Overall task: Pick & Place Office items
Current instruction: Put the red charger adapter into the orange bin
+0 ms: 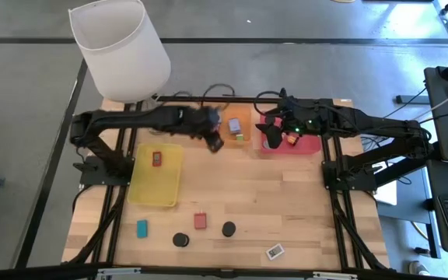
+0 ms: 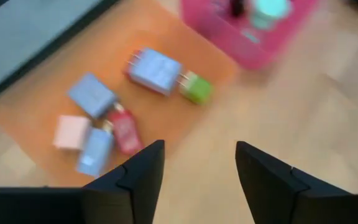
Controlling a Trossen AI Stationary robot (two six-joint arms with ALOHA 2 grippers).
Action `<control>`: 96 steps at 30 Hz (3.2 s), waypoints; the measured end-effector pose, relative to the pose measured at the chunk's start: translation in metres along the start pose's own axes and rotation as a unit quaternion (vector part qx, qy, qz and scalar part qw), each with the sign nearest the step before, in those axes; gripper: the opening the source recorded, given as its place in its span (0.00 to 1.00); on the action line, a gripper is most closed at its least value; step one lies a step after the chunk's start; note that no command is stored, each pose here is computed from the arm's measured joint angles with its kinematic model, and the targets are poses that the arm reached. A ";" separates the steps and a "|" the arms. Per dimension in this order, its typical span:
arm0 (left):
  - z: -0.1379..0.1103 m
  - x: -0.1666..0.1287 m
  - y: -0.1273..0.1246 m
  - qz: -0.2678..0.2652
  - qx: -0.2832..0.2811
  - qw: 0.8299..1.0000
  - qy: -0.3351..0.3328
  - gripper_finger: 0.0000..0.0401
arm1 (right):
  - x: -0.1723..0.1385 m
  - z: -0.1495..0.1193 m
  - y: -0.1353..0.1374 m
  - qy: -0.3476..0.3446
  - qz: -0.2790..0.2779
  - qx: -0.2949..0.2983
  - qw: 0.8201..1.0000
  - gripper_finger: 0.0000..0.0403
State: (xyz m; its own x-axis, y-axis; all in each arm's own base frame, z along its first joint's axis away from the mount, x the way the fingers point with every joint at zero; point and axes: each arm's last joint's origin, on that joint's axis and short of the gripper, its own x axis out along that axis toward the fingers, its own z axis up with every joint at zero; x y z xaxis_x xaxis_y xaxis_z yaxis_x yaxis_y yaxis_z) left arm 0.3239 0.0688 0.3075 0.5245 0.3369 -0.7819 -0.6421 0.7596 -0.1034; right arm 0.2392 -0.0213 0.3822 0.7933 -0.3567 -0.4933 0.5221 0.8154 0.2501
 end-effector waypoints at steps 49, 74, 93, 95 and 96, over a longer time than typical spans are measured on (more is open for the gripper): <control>-0.210 0.030 -0.178 0.080 -0.360 0.890 0.269 0.77 | 0.000 -0.002 0.003 0.027 0.046 -0.018 0.998 0.80; -0.220 0.044 -0.178 0.111 -0.367 0.884 0.269 0.51 | 0.000 -0.002 0.003 0.026 0.045 -0.026 0.998 0.80; -0.125 -0.006 -0.193 -0.035 -0.226 0.971 0.074 0.52 | 0.000 -0.002 0.003 0.026 0.045 -0.028 0.998 0.80; -0.105 -0.009 -0.188 -0.037 -0.199 0.979 0.035 0.53 | 0.000 -0.002 0.003 0.026 0.045 -0.027 0.998 0.80; -0.095 -0.011 -0.184 -0.036 -0.185 0.982 0.017 0.53 | 0.000 -0.002 0.003 0.026 0.045 -0.027 0.998 0.80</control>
State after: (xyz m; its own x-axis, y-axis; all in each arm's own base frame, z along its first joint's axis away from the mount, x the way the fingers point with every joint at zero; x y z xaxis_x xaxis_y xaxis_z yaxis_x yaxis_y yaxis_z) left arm 0.3826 -0.1278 0.2767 0.5618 0.2661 -0.7833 -0.7662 0.5243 -0.3714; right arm 0.2398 -0.0180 0.3810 0.8177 -0.2582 -0.5144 0.4310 0.8671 0.2498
